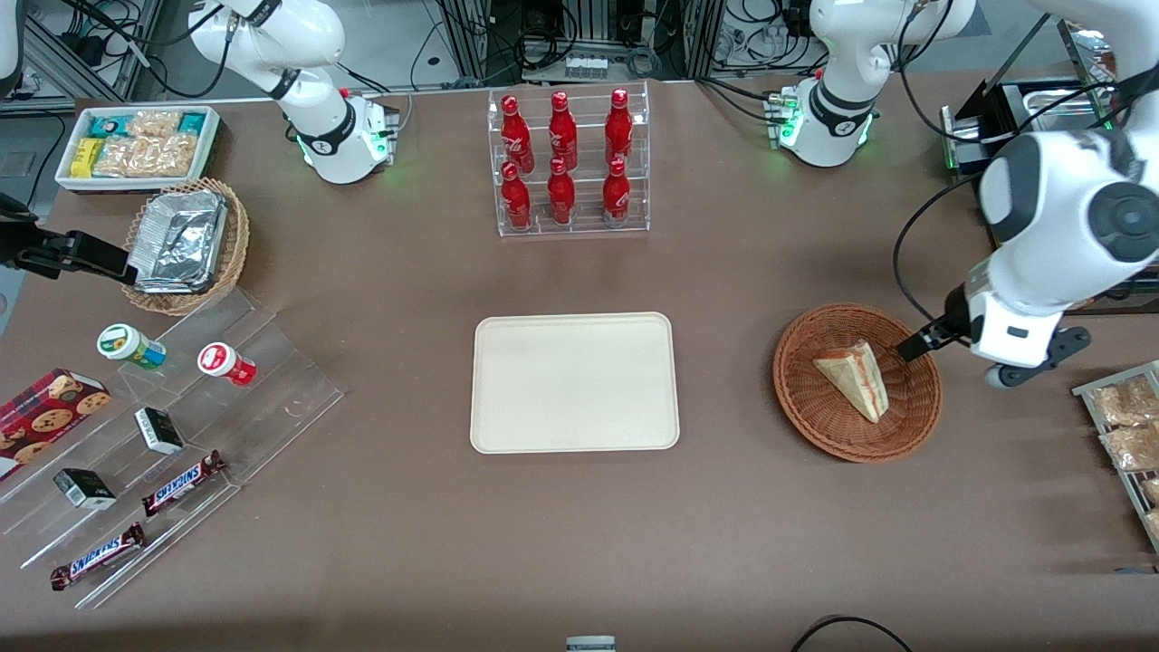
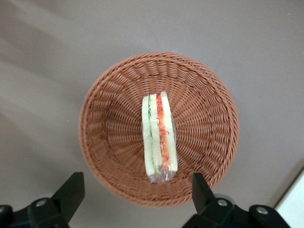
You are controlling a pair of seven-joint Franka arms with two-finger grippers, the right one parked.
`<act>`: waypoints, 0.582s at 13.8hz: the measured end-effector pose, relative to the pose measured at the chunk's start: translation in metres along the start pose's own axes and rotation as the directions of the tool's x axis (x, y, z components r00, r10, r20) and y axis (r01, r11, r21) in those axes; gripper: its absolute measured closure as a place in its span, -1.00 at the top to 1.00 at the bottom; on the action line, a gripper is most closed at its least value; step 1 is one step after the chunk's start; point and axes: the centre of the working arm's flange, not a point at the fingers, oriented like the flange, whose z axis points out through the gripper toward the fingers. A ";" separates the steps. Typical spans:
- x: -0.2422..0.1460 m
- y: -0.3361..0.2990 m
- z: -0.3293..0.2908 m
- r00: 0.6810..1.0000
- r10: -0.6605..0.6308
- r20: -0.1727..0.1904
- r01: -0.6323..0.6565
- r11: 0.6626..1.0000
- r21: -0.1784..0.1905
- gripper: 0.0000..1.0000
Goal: Place sandwich from basket to tray
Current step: 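Move the left gripper over the wrapped sandwich in the wicker basket, then lower the open left gripper around the sandwich and close it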
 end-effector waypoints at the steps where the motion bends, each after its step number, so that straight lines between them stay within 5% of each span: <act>1: -0.006 -0.001 0.016 1.000 -0.014 -0.008 0.014 1.000 -0.007 1.00; 8: -0.032 -0.007 0.081 0.999 -0.027 0.020 0.027 1.000 0.008 1.00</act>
